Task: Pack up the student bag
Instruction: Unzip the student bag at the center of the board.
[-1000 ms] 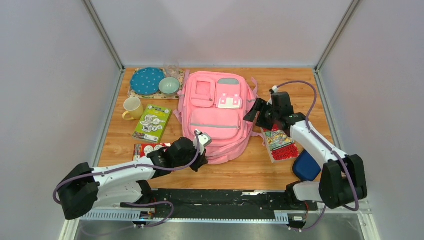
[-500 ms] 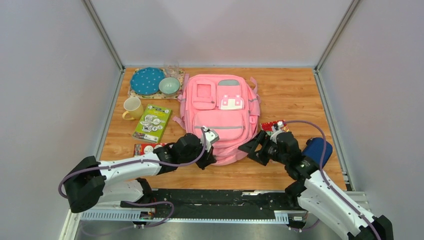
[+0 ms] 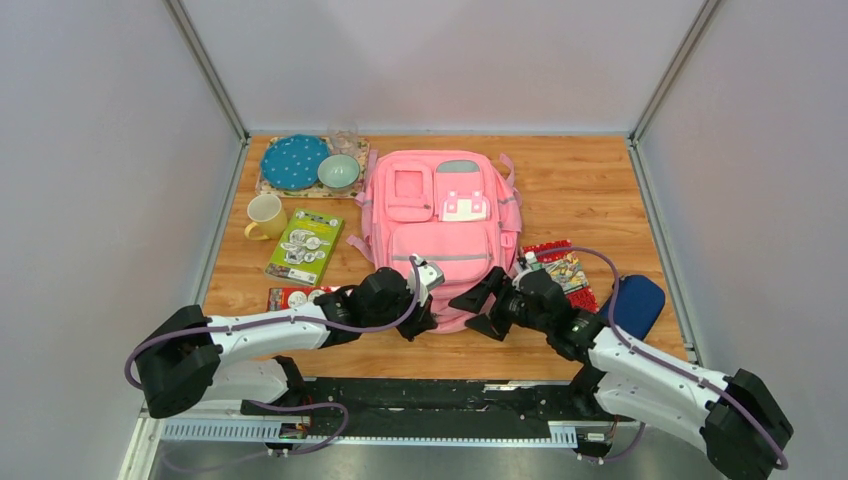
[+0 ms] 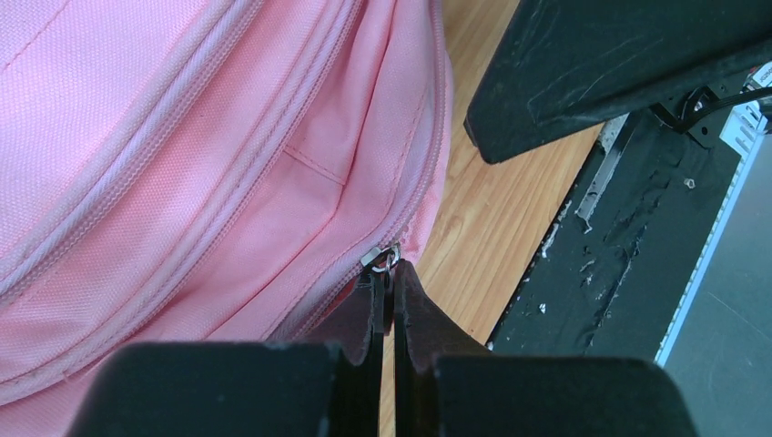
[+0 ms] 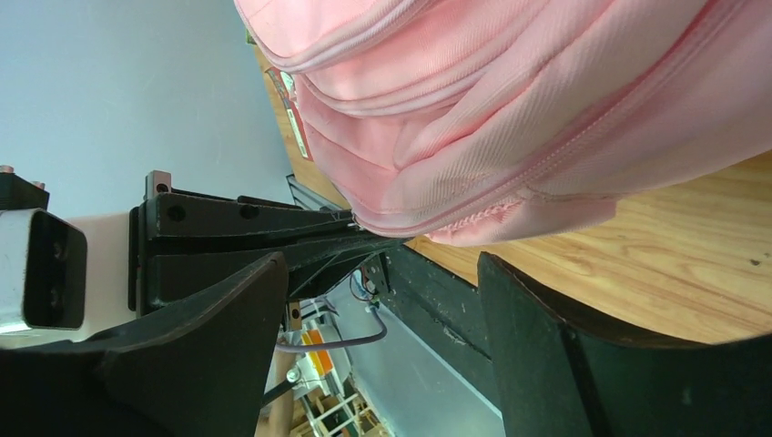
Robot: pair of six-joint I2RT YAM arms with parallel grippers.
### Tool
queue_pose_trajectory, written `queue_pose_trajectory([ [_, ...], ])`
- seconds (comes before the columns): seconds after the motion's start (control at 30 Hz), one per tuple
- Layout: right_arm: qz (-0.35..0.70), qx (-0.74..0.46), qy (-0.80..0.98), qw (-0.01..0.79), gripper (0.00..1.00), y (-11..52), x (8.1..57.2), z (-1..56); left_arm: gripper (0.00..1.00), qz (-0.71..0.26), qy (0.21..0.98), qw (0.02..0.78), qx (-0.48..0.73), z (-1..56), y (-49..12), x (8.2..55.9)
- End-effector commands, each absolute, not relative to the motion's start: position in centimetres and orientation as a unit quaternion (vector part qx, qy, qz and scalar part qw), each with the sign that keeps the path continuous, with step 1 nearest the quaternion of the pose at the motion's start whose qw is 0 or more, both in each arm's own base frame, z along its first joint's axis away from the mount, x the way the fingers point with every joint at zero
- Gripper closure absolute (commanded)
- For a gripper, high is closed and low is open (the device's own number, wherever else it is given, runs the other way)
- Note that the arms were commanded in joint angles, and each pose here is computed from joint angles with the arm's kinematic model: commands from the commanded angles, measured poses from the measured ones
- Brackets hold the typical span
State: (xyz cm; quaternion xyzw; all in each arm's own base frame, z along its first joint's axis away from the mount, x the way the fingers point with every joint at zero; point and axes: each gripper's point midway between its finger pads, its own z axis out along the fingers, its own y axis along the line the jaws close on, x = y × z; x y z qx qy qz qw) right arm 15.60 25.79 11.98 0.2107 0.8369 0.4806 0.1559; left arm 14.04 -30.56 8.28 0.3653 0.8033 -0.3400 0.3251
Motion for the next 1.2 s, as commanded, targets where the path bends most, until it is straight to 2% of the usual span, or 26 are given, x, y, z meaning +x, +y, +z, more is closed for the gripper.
queue_pose_trajectory([
  [0.0,0.511,0.257,0.801,0.178,0.21,26.6,17.1,13.6,1.0,-0.399,0.755,0.372,0.363,13.2,-33.5,14.6],
  [0.27,0.5,0.284,0.793,0.202,0.26,26.5,18.8,13.4,1.0,-0.406,0.749,0.373,0.366,13.5,-33.7,14.2],
  [0.47,0.494,0.271,0.81,0.162,0.29,28.3,18.5,12.2,1.0,-0.408,0.745,0.381,0.364,13.8,-33.6,14.3],
  [0.6,0.492,0.267,0.815,0.151,0.39,29.2,18.1,11.3,1.0,-0.409,0.745,0.379,0.367,13.8,-33.6,14.2],
  [0.63,0.492,0.265,0.815,0.152,0.52,29.3,18.2,11.2,1.0,-0.41,0.744,0.378,0.367,13.8,-33.6,14.2],
  [0.7,0.482,0.265,0.82,0.159,0.69,29.2,18.5,10.6,1.0,-0.408,0.745,0.379,0.367,13.7,-33.5,14.1],
  [0.73,0.479,0.266,0.821,0.162,0.92,29.1,18.6,10.5,1.0,-0.407,0.745,0.379,0.368,13.7,-33.4,14.1],
  [0.77,0.476,0.266,0.821,0.166,1.0,29.0,18.7,10.4,1.0,-0.402,0.747,0.38,0.369,13.6,-33.2,14.2],
  [0.93,0.449,0.266,0.829,0.2,1.0,27.6,19.4,10.0,1.0,-0.35,0.768,0.386,0.371,12.3,-30.9,14.7],
  [1.17,0.421,0.28,0.821,0.265,1.0,24.9,21.0,10.7,1.0,-0.19,0.827,0.406,0.339,8.9,-23.8,17.0],
])
